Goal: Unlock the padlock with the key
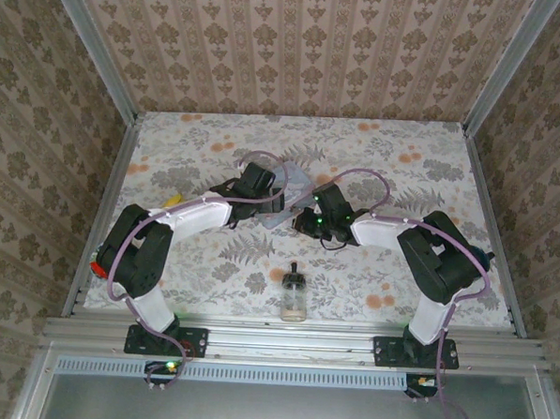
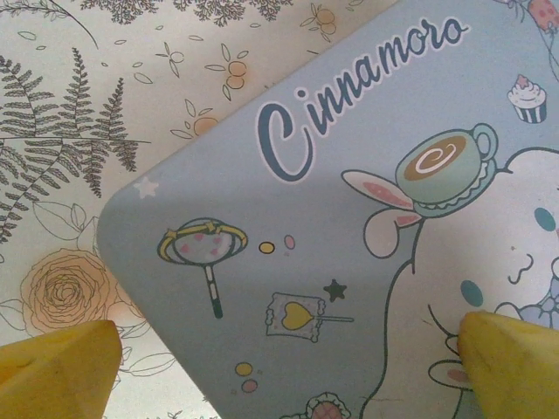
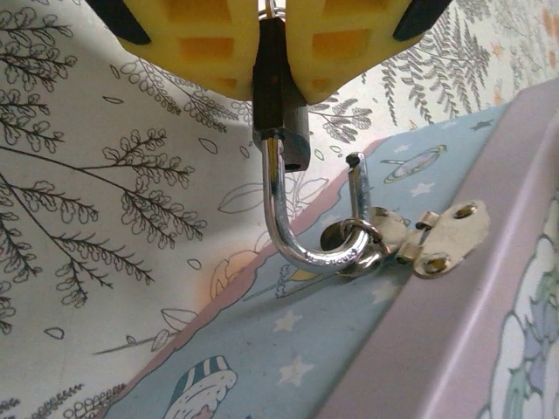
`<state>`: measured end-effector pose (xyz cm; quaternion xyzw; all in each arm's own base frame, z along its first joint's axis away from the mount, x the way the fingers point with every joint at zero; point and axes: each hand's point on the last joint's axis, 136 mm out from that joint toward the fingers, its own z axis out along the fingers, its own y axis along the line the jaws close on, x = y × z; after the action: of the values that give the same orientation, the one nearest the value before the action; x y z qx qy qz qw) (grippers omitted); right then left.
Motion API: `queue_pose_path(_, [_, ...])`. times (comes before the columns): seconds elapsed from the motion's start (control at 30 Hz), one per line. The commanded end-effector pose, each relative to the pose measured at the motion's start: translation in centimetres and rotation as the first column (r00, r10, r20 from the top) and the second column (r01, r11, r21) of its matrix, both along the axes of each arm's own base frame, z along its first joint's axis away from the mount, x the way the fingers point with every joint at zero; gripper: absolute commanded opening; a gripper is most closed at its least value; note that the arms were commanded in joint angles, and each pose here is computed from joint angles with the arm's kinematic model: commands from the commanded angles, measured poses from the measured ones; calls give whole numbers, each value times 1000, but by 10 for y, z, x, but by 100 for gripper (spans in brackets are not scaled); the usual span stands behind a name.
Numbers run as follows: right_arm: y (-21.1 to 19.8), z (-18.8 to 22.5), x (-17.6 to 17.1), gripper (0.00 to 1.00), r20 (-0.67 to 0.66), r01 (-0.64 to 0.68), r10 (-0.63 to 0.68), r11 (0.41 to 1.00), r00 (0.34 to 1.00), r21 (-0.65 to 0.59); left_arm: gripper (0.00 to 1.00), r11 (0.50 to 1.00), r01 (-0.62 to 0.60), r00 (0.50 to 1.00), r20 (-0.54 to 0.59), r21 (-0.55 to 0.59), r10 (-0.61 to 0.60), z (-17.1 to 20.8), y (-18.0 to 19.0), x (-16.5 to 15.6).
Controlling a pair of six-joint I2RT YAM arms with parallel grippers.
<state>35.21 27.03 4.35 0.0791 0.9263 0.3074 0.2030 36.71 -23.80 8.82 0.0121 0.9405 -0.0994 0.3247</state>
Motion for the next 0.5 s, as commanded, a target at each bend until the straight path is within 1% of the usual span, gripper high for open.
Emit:
queue_pose_path(0.0, [8, 13, 12, 0, 36, 24, -27, 997, 999, 78, 100, 999, 9, 998, -63, 42, -7, -16, 9, -16])
queue_pose_path(0.47, [8, 16, 18, 0, 31, 58, -62, 990, 998, 130, 100, 999, 14, 998, -58, 40, -11, -15, 9, -16])
